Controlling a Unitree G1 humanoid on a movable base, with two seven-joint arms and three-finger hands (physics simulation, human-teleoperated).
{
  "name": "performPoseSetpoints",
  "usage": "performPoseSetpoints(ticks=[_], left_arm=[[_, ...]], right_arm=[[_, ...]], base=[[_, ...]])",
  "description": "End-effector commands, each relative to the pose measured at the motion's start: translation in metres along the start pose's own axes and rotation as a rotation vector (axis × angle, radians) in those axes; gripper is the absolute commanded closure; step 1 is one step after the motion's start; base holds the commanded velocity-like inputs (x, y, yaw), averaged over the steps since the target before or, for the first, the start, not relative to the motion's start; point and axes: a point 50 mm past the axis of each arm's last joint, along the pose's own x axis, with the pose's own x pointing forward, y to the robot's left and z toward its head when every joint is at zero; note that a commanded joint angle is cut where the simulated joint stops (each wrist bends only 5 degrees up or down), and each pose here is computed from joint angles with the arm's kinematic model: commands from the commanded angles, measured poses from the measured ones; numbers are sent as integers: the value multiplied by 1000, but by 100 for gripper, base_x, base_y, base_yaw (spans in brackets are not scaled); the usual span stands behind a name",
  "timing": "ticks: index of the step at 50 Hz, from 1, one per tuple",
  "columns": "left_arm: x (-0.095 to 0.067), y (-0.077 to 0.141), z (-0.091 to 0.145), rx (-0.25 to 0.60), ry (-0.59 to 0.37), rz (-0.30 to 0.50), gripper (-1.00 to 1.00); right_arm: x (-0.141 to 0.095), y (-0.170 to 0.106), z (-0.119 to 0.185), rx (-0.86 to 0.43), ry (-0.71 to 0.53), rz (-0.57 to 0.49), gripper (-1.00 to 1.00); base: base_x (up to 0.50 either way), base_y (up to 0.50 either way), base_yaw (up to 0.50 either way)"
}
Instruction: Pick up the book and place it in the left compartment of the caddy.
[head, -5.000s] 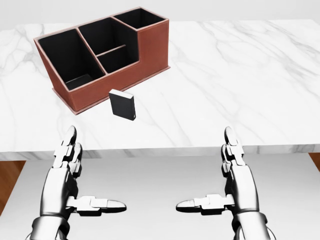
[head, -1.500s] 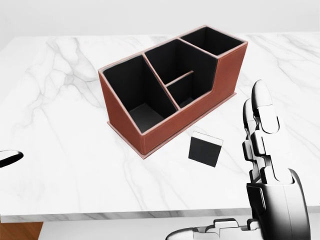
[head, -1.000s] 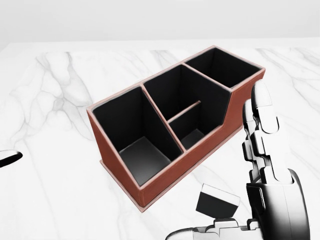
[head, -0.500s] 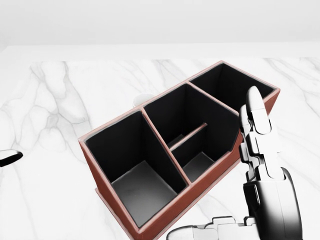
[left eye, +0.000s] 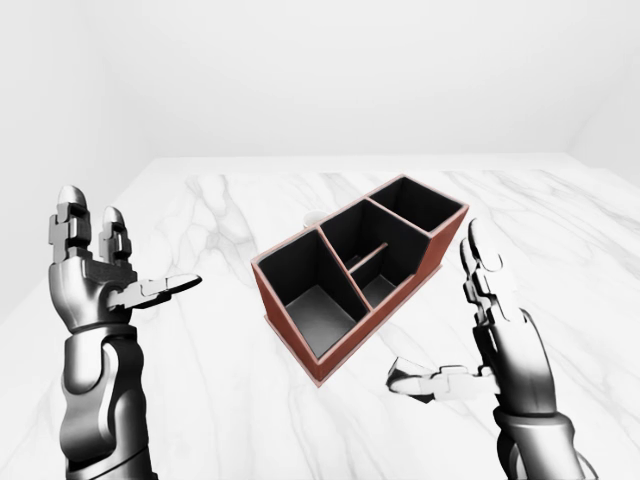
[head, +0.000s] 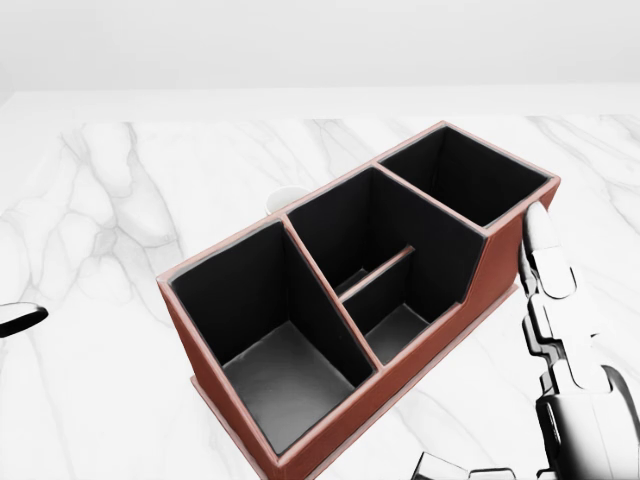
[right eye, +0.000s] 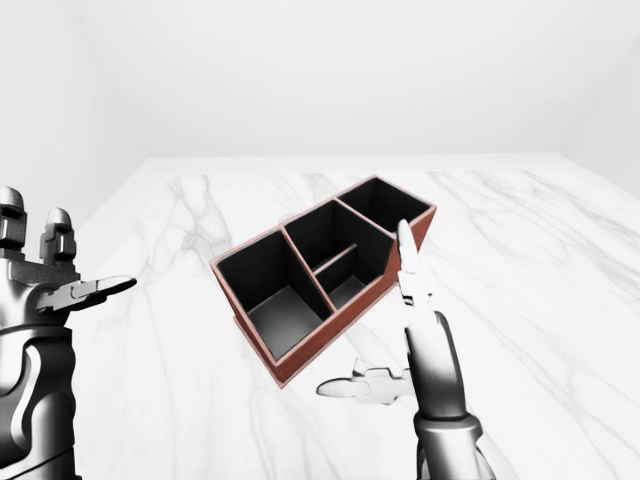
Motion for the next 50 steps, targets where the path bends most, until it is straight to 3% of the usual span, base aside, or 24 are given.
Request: performPoseSetpoints(ticks=[1,6,17,27,50], left_arm=[[0,3,5,0,-17,8,-100],[-1,1,5,-1,-20,7,-100],[0,2,2,1,-10,9,-100],[2,5,3,-4,-11,22,-100],[2,6,2,-5,-3,24,-100]], right_arm=[[-13,-6,9,-116,30,39,-100],[-16,-8,9,-154,46,65,-100],[-27,-15,-25,-183,250,123,-100],[-25,-14,-32,-265,302,177,-100],[-53,-25,-79,-205,581,181,-100]], base=[[0,0,0],[0,0,0],[0,0,0],[0,0,0],[0,0,0]])
